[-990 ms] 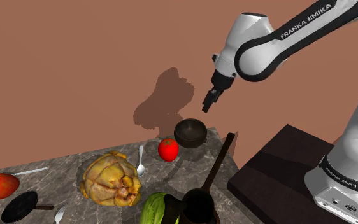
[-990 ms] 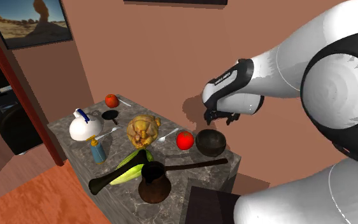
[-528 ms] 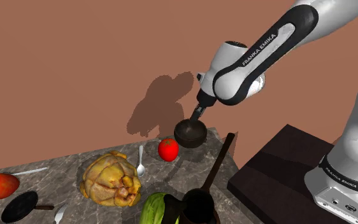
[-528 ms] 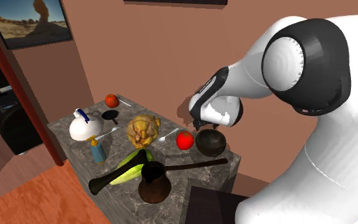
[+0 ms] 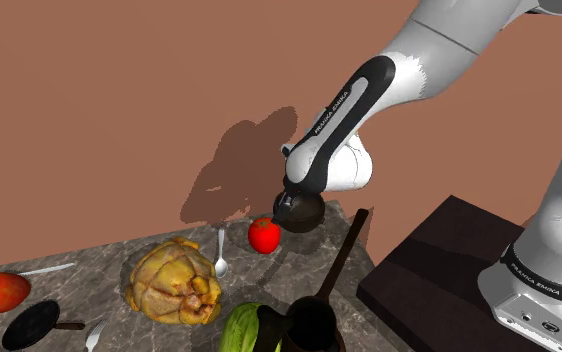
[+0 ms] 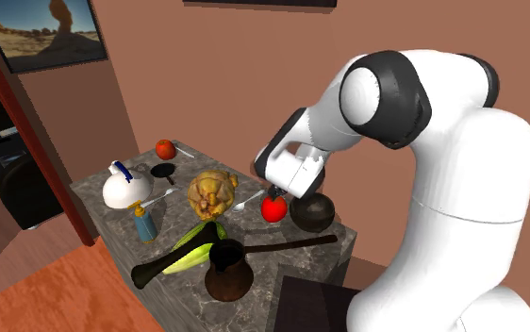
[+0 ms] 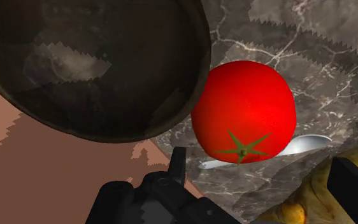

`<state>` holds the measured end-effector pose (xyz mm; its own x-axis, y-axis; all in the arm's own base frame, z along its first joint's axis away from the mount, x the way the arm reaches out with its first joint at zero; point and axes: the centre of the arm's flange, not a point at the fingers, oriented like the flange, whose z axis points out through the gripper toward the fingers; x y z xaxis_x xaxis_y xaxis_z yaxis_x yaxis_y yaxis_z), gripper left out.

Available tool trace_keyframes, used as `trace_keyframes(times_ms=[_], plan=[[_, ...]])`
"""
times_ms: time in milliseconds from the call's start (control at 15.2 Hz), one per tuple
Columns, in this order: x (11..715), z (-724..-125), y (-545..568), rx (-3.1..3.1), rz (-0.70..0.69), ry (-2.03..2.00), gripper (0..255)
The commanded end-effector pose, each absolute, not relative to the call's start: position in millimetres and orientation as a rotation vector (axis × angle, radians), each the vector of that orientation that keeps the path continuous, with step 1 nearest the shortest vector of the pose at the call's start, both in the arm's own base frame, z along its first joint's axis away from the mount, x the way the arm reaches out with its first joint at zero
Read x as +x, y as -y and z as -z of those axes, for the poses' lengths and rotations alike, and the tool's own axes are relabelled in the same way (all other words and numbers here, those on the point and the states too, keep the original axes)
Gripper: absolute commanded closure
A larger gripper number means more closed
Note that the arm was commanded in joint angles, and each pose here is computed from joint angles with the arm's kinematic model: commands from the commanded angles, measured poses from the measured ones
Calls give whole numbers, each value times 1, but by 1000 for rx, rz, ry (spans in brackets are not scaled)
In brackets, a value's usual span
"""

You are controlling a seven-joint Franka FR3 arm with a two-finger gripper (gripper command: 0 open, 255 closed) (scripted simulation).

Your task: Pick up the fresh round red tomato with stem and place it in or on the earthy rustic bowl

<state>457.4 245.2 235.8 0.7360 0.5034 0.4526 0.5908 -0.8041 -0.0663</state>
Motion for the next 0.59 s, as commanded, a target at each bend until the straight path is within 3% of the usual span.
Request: trace_keyframes(times_ms=[0, 528], plan=[[460, -224, -255, -2718, 634, 895, 0], [471, -193, -266, -2718, 634, 895, 0]])
